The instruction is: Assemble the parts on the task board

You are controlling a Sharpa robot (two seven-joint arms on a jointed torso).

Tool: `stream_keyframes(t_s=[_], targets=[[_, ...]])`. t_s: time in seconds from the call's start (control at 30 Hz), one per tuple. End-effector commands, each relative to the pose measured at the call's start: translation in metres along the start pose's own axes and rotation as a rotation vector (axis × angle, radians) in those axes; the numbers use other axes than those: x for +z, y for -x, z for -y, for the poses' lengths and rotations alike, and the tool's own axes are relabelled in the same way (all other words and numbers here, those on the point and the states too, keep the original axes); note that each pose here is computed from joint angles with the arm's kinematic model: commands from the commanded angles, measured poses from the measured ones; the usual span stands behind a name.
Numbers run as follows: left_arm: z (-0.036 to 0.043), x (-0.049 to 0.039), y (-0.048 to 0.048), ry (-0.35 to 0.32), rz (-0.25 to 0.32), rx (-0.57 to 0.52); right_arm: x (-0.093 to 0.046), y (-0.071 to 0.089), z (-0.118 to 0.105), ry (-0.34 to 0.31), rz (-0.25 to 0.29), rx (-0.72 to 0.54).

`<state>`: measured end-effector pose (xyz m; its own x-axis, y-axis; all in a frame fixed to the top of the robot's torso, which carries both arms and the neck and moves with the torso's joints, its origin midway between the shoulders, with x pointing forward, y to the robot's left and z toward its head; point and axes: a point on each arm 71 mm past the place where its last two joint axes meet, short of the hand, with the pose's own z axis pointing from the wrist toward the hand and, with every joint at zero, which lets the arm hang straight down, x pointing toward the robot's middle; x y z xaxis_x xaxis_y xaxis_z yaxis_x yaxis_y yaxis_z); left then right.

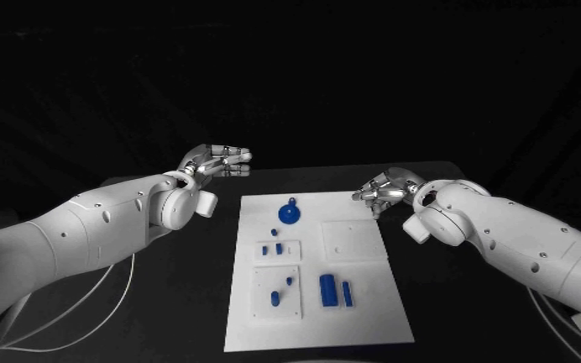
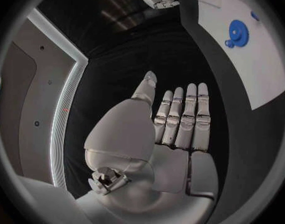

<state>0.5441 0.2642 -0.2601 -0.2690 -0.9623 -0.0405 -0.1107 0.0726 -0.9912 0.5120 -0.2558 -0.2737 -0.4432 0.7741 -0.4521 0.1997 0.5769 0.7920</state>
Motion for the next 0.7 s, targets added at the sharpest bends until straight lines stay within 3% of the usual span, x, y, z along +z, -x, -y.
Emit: stream_keyframes(t_s=[0.03, 0.17, 0.43, 0.5, 0.53, 0.7], targets=[[0.0144, 0.0048, 0.0085, -0.079, 0.105, -0.007, 0.014, 0.021, -0.002, 0.200, 0.083, 0.257], [0.0238, 0.0118, 0.0103, -0.101, 0.135, -0.014, 0.026, 0.031, 0.000, 0.246, 0.130, 0.389], [0.0284, 0.0221, 0.0082, -0.108, 0.166, -0.042, 0.035, 0.040, -0.002, 0.299, 0.212, 0.496], [0.0286, 0.0234, 0.0080, -0.108, 0.167, -0.045, 0.036, 0.040, -0.004, 0.307, 0.220, 0.505], [0.0258, 0.0223, 0.0063, -0.087, 0.135, -0.016, 0.037, 0.036, -0.001, 0.232, 0.181, 0.431], [0.0246, 0.0200, 0.0025, -0.087, 0.139, -0.019, 0.036, 0.035, -0.005, 0.247, 0.189, 0.436]])
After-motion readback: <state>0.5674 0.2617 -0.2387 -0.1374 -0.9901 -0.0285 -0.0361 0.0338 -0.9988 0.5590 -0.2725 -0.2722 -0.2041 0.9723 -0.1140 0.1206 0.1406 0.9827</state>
